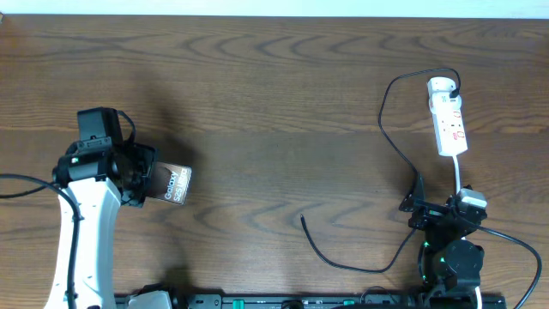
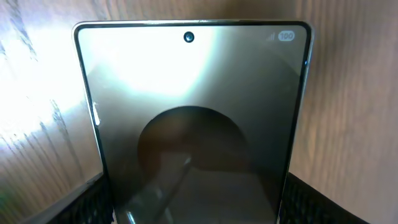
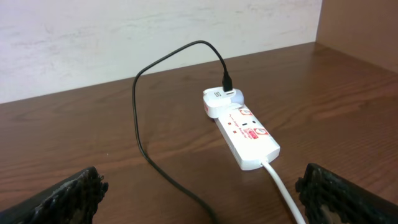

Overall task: Plug charger to phone and switch on socket
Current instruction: 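Swing the right gripper toward the phone held by the left gripper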

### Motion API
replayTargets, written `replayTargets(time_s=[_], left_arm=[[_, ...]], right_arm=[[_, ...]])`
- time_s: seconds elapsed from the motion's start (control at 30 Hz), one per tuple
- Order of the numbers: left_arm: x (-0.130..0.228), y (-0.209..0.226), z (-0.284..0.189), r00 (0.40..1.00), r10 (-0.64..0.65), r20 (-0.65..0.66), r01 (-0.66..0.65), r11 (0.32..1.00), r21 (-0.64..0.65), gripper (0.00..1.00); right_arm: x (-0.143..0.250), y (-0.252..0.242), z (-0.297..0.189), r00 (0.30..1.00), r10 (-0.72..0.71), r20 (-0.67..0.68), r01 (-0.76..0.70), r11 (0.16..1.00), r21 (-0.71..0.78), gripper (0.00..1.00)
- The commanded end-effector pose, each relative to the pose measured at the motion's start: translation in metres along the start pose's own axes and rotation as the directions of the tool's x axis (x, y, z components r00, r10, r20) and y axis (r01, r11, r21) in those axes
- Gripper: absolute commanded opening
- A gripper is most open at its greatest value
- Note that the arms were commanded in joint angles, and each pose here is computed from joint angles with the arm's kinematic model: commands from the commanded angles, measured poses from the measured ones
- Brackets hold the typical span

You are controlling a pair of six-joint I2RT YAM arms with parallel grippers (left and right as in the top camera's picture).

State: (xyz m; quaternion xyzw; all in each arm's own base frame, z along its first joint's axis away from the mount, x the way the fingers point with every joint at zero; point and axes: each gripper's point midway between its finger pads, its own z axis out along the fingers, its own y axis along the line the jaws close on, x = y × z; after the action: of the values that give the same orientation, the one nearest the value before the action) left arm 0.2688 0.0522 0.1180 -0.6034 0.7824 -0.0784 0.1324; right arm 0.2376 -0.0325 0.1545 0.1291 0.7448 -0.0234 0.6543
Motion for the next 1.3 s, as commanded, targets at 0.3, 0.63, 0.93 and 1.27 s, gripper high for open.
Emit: replayTargets(time_s=[0.3, 0.63, 0.93, 1.27], left_arm=[[-0.003, -0.003, -0.001, 1.000, 0.014, 0.005, -0.014, 1.000, 0.001, 0.07], [0.006, -0.021, -0.002, 0.998, 0.020, -0.058, -0.015, 0.996, 0.089, 0.07], [0.011, -0.028, -0.004, 0.996, 0.026, -0.088, -0.015, 0.992, 0.124, 0.07], [0.020, -0.033, -0.005, 0.990, 0.033, -0.139, -0.012, 0.988, 0.151, 0.07]], right_arm=[[-0.016, -0.002, 0.000, 0.998, 0.013, 0.068, -0.014, 1.000, 0.018, 0.99], [-0.068, 0.045, -0.018, 0.997, 0.011, 0.074, 0.006, 0.974, -0.225, 0.99], [-0.116, 0.108, 0.002, 0.928, -0.134, -0.346, -0.025, 0.907, -0.420, 0.99], [-0.093, 0.239, 0.025, 0.667, -0.281, -0.690, -0.631, 0.280, -0.724, 0.99]])
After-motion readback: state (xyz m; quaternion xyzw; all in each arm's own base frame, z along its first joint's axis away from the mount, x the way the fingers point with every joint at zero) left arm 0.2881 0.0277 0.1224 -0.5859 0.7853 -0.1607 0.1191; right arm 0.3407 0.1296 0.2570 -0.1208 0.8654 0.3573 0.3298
